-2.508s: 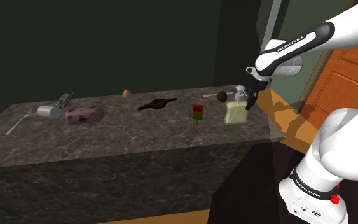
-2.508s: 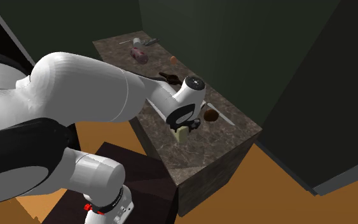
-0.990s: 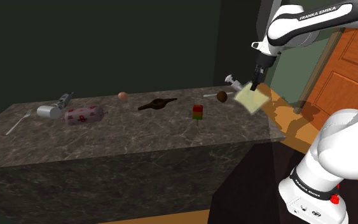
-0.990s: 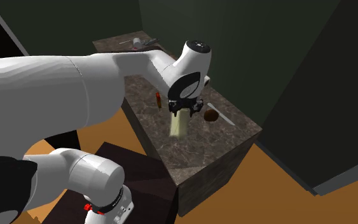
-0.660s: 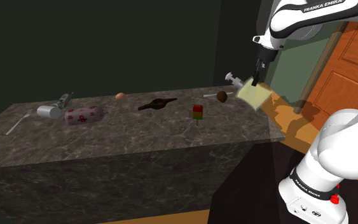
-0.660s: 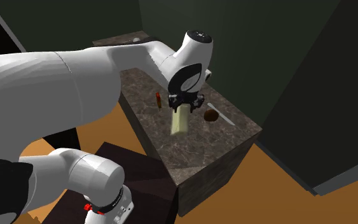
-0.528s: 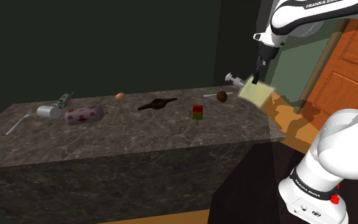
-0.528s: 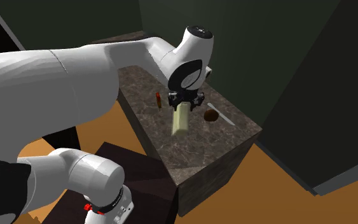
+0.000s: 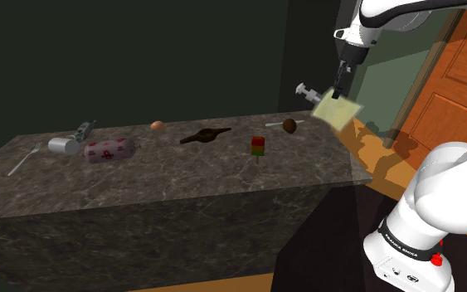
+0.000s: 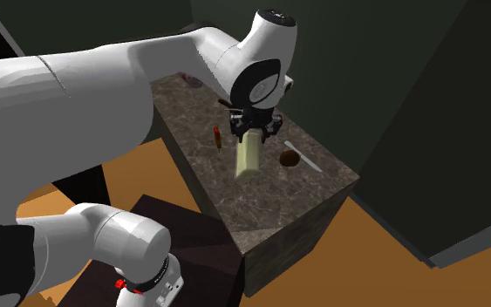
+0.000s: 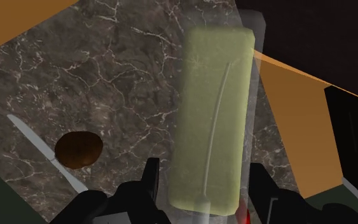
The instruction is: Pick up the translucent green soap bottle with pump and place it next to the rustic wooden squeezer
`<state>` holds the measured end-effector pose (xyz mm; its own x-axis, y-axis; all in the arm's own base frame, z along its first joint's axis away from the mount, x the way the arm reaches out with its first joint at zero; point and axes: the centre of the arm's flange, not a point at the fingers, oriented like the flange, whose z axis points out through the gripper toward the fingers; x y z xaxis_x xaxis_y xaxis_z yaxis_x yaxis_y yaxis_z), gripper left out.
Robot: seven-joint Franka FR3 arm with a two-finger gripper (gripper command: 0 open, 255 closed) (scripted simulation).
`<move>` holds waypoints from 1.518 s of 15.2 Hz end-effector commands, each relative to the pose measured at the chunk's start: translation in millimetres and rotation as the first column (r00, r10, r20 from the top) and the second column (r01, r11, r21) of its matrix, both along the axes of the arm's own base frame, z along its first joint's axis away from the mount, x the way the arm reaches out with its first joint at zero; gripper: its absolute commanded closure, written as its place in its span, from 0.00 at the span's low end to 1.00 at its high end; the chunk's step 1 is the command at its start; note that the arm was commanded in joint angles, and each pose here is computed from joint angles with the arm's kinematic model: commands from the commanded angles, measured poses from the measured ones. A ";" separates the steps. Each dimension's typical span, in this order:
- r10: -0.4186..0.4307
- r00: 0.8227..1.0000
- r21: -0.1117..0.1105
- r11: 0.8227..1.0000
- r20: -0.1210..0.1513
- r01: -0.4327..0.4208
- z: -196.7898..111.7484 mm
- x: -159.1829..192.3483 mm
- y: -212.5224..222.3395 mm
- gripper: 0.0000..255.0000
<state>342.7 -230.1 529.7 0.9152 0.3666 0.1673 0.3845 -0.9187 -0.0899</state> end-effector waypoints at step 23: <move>0.000 1.000 0.000 1.000 0.000 0.000 101.5 42.4 32.8 1.00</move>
